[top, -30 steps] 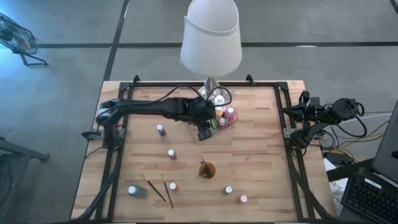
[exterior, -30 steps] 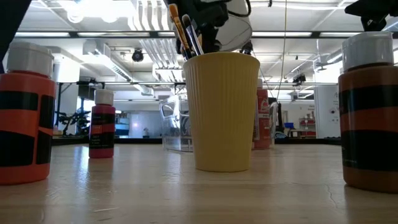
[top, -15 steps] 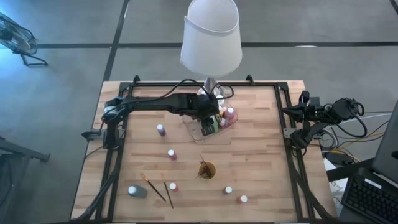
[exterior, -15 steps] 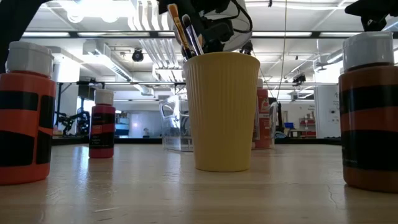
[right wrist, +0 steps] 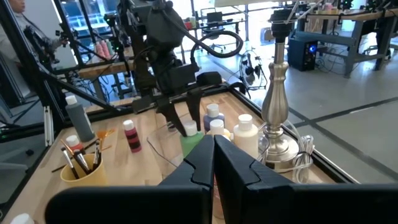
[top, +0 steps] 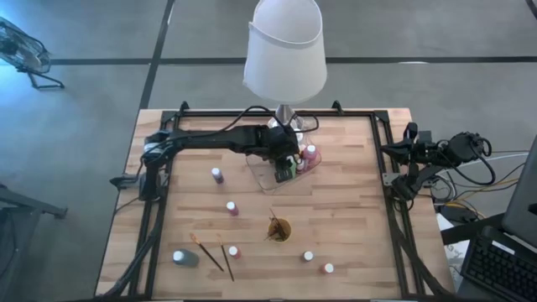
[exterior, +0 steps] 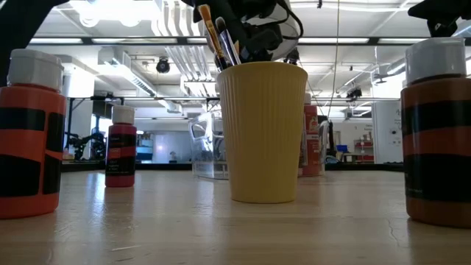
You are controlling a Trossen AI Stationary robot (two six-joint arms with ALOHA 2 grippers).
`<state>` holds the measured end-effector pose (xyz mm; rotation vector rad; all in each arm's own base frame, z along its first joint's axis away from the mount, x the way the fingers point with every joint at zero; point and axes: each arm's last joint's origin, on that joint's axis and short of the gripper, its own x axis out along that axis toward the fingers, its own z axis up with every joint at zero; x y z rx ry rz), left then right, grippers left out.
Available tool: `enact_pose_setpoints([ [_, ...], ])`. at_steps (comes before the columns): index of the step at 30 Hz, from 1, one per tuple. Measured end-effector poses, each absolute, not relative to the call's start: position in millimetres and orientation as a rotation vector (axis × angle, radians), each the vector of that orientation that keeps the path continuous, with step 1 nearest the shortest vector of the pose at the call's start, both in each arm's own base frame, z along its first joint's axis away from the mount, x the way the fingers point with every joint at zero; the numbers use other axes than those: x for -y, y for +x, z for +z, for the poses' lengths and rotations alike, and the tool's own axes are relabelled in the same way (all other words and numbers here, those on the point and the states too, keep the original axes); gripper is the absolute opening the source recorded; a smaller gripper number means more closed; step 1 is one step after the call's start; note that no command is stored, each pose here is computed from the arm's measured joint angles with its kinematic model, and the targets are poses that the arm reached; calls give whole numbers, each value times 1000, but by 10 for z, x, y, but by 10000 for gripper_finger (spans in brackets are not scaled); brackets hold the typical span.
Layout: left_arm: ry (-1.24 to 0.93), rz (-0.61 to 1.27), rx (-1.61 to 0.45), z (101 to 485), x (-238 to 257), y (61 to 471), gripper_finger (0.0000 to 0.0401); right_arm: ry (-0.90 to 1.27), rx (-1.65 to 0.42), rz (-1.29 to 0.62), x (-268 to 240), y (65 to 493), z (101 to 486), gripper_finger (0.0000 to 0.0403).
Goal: Pick & Place Paint Supplies
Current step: Put the green bottle into the transparent bin, then put the purple bottle into the transparent bin
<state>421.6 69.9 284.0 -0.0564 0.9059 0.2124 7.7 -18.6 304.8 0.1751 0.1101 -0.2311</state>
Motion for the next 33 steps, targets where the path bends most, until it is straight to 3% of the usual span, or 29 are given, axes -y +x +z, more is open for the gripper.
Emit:
enact_pose_setpoints([
  [8, -42, 208, -897, 2862, -702, 4232, 163, 175, -110, -231, 186, 77, 3048, 8],
  [25, -22, 199, -884, 2872, -703, 4242, 166, 175, -110, -231, 186, 77, 3048, 8],
  [33, -20, 198, -884, 2877, -703, 4238, 213, 175, -110, -231, 186, 77, 3048, 8],
])
